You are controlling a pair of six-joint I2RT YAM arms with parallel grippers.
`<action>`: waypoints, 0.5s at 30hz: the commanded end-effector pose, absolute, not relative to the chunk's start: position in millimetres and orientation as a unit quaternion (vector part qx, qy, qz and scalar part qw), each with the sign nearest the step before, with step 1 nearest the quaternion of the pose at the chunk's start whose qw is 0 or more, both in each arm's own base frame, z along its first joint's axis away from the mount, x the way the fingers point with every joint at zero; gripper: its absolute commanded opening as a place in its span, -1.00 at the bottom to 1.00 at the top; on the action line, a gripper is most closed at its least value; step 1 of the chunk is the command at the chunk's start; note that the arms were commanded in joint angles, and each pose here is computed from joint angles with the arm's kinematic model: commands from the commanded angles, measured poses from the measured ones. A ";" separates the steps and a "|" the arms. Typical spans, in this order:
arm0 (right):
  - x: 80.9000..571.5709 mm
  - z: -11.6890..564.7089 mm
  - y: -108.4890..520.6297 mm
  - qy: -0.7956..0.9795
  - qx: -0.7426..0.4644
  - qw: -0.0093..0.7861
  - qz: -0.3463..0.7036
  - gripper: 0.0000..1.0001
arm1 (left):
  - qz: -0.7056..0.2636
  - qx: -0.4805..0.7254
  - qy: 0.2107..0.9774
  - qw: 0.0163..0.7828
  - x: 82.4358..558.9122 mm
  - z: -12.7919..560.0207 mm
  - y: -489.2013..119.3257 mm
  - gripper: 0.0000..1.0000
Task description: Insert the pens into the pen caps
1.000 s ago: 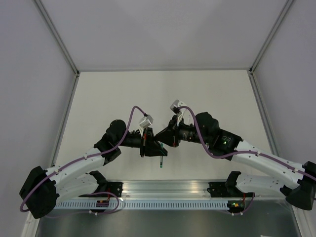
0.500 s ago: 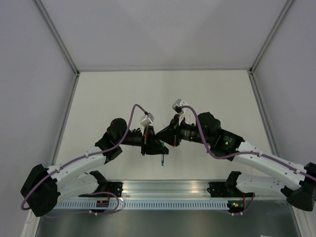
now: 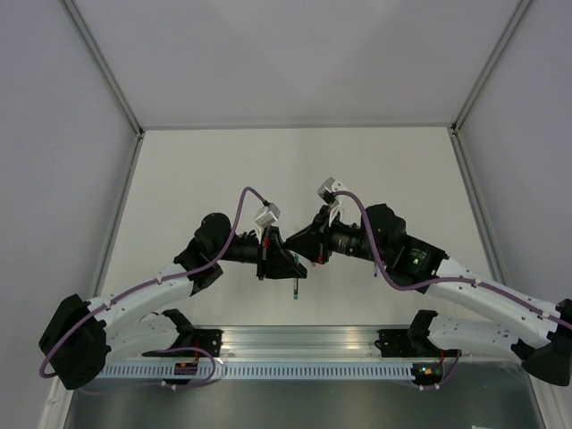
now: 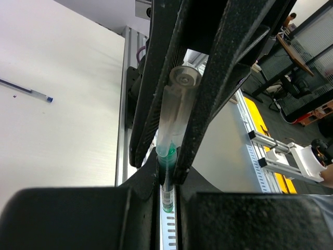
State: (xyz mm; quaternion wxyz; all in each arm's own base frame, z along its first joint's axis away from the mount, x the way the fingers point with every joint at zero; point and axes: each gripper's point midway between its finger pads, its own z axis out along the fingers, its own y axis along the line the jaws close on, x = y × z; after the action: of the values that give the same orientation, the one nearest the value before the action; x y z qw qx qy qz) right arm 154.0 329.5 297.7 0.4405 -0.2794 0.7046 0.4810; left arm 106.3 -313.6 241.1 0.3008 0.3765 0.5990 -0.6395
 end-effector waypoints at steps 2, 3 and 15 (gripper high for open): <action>153.5 309.9 326.5 0.687 -0.279 0.460 0.488 -1.00 | -0.648 0.376 0.575 0.329 112.4 265.8 -319.0 -0.95; 153.0 307.9 326.7 0.689 -0.280 0.457 0.488 -1.00 | -0.647 0.376 0.576 0.329 112.5 265.2 -318.9 -0.95; 152.8 297.4 330.3 0.696 -0.277 0.444 0.492 -1.00 | -0.646 0.380 0.569 0.337 111.0 270.6 -317.0 -0.95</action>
State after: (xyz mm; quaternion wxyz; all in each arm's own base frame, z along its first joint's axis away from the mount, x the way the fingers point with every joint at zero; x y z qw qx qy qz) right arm 154.9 329.2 294.4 0.4441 -0.2777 0.7026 0.4817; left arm 106.8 -314.2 243.3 0.3016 0.3743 0.5975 -0.6418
